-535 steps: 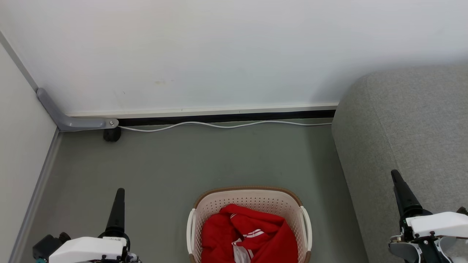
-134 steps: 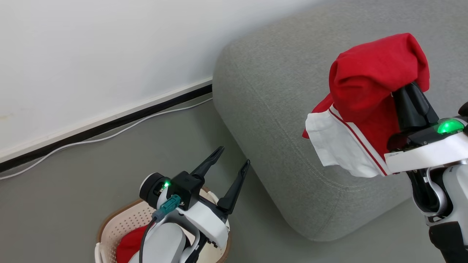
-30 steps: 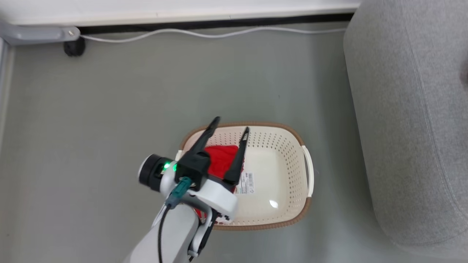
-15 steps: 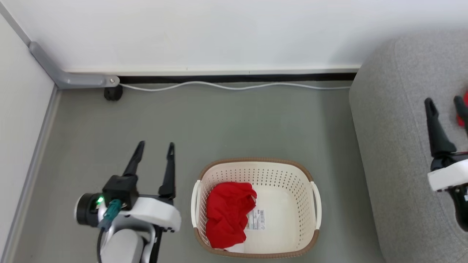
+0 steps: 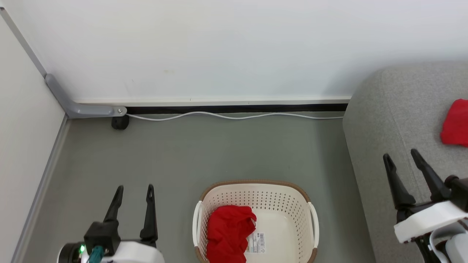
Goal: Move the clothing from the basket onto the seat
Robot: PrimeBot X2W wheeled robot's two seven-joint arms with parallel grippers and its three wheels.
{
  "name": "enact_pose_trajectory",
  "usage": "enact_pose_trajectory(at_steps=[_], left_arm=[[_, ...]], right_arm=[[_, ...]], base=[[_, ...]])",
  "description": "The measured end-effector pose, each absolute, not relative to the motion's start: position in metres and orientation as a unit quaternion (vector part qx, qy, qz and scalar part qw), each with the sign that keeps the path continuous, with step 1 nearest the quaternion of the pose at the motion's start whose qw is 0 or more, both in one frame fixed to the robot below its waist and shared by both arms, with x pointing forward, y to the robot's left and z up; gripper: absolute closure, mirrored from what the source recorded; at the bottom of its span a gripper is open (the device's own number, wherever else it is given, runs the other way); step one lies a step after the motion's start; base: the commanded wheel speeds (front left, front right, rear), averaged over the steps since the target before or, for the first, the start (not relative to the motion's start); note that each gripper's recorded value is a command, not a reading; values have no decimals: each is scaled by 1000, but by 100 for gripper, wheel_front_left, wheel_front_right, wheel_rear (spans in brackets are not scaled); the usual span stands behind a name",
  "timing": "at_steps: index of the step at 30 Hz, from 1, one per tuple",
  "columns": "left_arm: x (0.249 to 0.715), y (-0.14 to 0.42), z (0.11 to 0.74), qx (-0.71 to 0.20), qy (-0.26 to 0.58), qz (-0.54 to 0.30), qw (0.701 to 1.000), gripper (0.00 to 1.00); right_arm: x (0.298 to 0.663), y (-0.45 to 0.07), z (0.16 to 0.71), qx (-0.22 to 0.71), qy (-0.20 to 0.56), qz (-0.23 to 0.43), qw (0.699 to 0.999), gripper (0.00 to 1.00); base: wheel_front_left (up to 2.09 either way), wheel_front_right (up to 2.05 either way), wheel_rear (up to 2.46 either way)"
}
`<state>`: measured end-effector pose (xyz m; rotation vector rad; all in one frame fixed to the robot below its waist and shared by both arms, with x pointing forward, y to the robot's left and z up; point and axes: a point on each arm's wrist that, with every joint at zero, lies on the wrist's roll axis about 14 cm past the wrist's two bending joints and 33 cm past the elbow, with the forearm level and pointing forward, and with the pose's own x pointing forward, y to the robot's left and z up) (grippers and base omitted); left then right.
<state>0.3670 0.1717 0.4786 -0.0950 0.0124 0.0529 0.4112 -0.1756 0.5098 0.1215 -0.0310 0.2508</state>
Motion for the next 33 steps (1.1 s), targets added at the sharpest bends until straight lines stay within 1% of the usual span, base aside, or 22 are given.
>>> enact_pose_trajectory(at_steps=[4,12,24,33], left_arm=[[351,172,471,-48,18,32,998,0],[344,159,469,-65,23,21,997,0],[343,151,461,-77,39,15,996,0],[344,135,432,-83,89,6,993,0]], right_arm=[[398,-175,503,60,-10,116,991,0],[383,-179,494,65,-2,98,993,0],[383,-181,491,64,2,93,994,0],[394,-185,484,64,11,94,993,0]], base=[[0,0,0],[0,0,0],[0,0,0],[0,0,0]])
